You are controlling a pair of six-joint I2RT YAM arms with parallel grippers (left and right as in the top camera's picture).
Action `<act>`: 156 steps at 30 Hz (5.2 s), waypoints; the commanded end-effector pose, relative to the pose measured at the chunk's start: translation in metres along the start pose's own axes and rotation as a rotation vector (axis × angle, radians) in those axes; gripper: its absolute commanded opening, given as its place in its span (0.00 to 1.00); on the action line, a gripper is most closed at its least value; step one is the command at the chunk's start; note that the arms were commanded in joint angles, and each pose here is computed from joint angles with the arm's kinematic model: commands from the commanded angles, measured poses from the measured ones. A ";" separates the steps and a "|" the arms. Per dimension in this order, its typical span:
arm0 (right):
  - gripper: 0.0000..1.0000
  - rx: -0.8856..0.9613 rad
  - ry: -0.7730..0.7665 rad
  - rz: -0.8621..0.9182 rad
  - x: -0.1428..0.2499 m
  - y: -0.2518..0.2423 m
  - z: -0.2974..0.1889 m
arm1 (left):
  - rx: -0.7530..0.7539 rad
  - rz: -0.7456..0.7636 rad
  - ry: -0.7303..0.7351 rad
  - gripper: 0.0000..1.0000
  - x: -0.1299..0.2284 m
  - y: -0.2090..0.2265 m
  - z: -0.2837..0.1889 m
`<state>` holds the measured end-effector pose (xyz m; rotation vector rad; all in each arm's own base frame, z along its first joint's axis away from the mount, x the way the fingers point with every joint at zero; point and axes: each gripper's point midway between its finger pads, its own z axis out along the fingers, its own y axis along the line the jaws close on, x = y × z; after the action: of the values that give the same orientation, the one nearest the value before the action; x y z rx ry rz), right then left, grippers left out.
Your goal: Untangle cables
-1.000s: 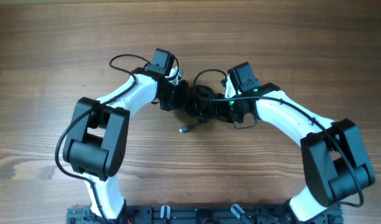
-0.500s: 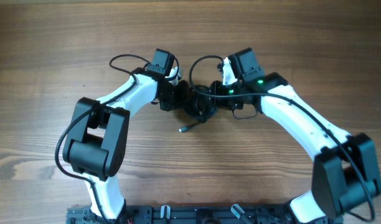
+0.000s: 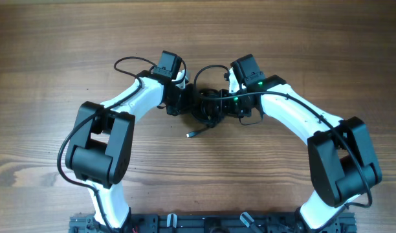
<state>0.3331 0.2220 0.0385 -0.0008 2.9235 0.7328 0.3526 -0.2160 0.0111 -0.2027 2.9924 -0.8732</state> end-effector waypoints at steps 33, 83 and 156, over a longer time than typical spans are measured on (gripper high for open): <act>0.22 0.016 0.056 0.057 0.022 -0.012 0.017 | -0.018 0.000 0.000 0.04 0.004 0.003 0.000; 0.17 -0.242 0.079 0.040 0.033 0.041 0.027 | -0.019 0.000 0.000 0.04 0.005 0.003 0.000; 0.04 -0.401 0.118 0.274 0.021 0.073 0.016 | -0.172 0.295 0.087 0.32 0.066 0.017 -0.053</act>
<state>0.3169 0.2903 0.0594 0.3385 2.8360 1.3589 0.2827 -0.1859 0.0525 0.2454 3.0622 -0.6504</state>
